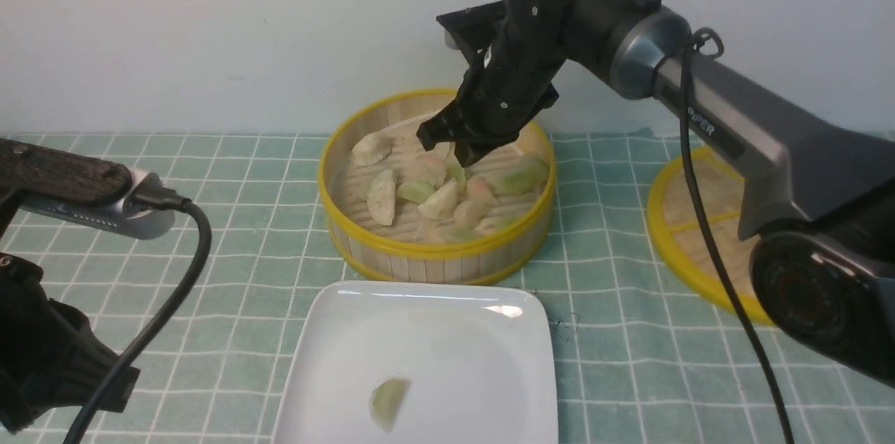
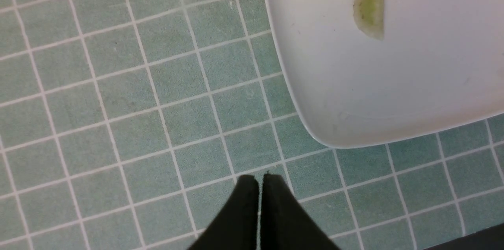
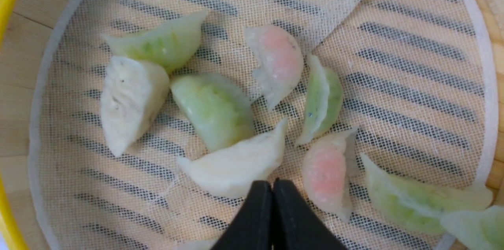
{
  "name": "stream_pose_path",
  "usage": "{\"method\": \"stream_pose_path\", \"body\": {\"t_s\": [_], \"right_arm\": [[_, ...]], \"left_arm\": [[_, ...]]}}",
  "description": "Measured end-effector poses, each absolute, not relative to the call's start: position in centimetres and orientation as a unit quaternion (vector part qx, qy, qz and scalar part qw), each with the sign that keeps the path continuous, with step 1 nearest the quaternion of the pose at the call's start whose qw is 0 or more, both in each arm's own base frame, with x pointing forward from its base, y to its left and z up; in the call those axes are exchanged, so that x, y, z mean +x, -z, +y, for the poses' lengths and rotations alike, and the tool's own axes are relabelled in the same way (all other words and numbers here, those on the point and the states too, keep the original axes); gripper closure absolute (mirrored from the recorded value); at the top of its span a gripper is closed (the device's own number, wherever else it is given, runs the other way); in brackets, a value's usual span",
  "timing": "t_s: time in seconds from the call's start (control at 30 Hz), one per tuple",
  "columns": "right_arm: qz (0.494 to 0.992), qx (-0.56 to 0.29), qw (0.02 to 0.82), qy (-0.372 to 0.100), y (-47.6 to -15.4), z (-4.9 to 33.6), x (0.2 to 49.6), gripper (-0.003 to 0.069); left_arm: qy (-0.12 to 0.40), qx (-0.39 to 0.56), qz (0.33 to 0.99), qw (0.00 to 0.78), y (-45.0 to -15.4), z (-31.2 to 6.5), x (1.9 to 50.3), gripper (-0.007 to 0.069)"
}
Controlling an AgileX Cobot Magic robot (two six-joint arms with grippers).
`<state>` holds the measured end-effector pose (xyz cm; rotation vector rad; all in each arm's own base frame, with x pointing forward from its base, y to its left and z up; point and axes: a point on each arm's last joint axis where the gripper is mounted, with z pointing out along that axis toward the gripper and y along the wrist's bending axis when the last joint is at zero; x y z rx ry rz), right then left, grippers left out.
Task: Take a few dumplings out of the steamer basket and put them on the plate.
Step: Use the right arm to grab a dumpling from inside the steamer
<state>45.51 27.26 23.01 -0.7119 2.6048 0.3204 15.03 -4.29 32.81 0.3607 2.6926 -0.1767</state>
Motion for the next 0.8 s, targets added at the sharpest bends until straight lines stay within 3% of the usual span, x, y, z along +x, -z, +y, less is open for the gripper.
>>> {"method": "stream_pose_path", "body": {"t_s": [0.2, 0.47, 0.7, 0.8], "right_arm": [[0.941, -0.263, 0.197, -0.08, -20.7, 27.0, 46.1, 0.0568], [0.943, -0.266, 0.191, -0.048, -18.7, 26.7, 46.7, 0.0312], [0.942, -0.258, 0.206, -0.054, -17.9, 27.0, 47.2, 0.0282], [0.947, -0.252, 0.186, -0.072, -16.6, 27.5, 47.1, 0.0316]], "left_arm": [[0.062, 0.13, 0.967, 0.208, -32.8, -4.3, 15.0, 0.0631], [0.053, 0.131, 0.968, 0.209, -32.8, -4.1, 15.1, 0.0631], [0.051, 0.132, 0.968, 0.209, -32.8, -4.1, 15.1, 0.0631], [0.05, 0.132, 0.968, 0.208, -32.8, -4.1, 15.1, 0.0631]]}}
